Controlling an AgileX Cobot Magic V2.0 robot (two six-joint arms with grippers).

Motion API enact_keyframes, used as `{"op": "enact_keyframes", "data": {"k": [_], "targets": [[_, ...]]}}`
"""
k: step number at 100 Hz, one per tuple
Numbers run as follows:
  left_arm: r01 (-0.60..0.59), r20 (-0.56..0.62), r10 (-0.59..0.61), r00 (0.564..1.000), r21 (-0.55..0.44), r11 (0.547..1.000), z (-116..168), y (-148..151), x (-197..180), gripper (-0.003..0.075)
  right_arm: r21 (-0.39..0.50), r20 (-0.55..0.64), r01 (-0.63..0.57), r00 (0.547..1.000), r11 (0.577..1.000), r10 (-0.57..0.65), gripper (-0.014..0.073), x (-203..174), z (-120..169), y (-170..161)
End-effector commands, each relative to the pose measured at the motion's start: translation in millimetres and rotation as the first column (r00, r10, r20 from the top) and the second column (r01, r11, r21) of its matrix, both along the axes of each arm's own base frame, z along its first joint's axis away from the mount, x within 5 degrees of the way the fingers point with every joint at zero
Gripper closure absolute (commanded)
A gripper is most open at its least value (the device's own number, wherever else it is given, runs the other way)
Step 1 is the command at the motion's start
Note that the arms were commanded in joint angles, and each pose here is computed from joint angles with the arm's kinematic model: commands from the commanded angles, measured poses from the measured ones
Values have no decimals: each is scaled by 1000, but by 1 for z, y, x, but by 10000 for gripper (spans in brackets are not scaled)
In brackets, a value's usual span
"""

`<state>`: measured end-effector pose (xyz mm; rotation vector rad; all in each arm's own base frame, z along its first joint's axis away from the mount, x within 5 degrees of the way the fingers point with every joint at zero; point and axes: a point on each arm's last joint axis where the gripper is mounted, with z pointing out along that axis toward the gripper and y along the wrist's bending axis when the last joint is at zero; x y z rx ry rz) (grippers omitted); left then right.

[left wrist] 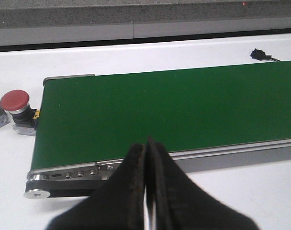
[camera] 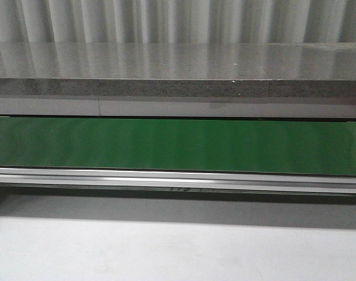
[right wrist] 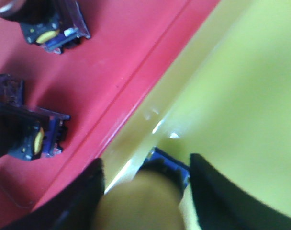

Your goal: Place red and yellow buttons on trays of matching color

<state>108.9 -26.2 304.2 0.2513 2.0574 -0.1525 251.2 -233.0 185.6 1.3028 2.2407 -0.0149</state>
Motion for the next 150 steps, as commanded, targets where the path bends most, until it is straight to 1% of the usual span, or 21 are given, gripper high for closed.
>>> {"op": "enact_keyframes", "data": {"k": [1, 15, 35, 42, 47, 54, 64, 70, 73, 80, 82, 91, 101, 106, 111, 117, 125, 130, 139, 146, 150], "targets": [[8, 91, -5, 996, -34, 999, 15, -2, 2, 741, -57, 66, 20, 998, 998, -16, 69, 2, 21, -4], [8, 91, -5, 996, -34, 999, 15, -2, 2, 741, -82, 94, 20, 995, 996, -12, 64, -2, 36, 0], [8, 91, -5, 996, -34, 999, 15, -2, 2, 741, -142, 148, -14, 988, 990, 36, 64, -17, 82, 18], [8, 91, -5, 996, -34, 999, 15, -2, 2, 741, -165, 173, -30, 983, 986, 59, 79, -22, 100, 29], [8, 91, -5, 996, -34, 999, 15, -2, 2, 741, -176, 186, -52, 979, 983, 85, 117, -24, 110, 39], [8, 91, -5, 996, -34, 999, 15, -2, 2, 741, -200, 196, -106, 970, 974, 146, 209, -24, 123, 56], [8, 91, -5, 996, -34, 999, 15, -2, 2, 741, -238, 197, -209, 946, 948, 258, 381, -20, 136, 81], [8, 91, -5, 996, -34, 999, 15, -2, 2, 741, -257, 199, -273, 924, 927, 328, 497, -19, 144, 99], [8, 91, -5, 996, -34, 999, 15, -2, 2, 741, -268, 193, -308, 911, 913, 364, 557, -19, 147, 107], [8, 91, -5, 996, -34, 999, 15, -2, 2, 741, -291, 185, -375, 881, 880, 436, 654, -19, 154, 125], [8, 91, -5, 996, -34, 999, 15, -2, 2, 741, -293, 186, -392, 871, 872, 454, 669, -19, 155, 130], [8, 91, -5, 996, -34, 999, 15, -2, 2, 741, -308, 180, -464, 829, 831, 529, 661, -21, 163, 152], [8, 91, -5, 996, -34, 999, 15, -2, 2, 741, -332, 162, -546, 770, 769, 617, 661, -26, 168, 175], [8, 91, -5, 996, -34, 999, 15, -2, 2, 741, -354, 149, -587, 733, 728, 664, 661, -30, 169, 187], [8, 91, -5, 996, -34, 999, 15, -2, 2, 741, -378, 135, -634, 683, 674, 718, 661, -35, 168, 201], [8, 91, -5, 996, -34, 999, 15, -2, 2, 741, -406, 132, -668, 632, 624, 763, 661, -44, 168, 214], [8, 91, -5, 996, -34, 999, 15, -2, 2, 741, -450, 111, -716, 547, 533, 829, 661, -57, 164, 231], [8, 91, -5, 996, -34, 999, 15, -2, 2, 741, -480, 106, -730, 502, 486, 858, 661, -66, 162, 238], [8, 91, -5, 996, -34, 999, 15, -2, 2, 741, -537, 101, -737, 426, 410, 899, 661, -86, 159, 249], [8, 91, -5, 996, -34, 999, 15, -2, 2, 741, -575, 99, -732, 380, 365, 920, 661, -101, 155, 254], [8, 91, -5, 996, -34, 999, 15, -2, 2, 741, -591, 100, -727, 363, 348, 927, 661, -111, 152, 255]]}}
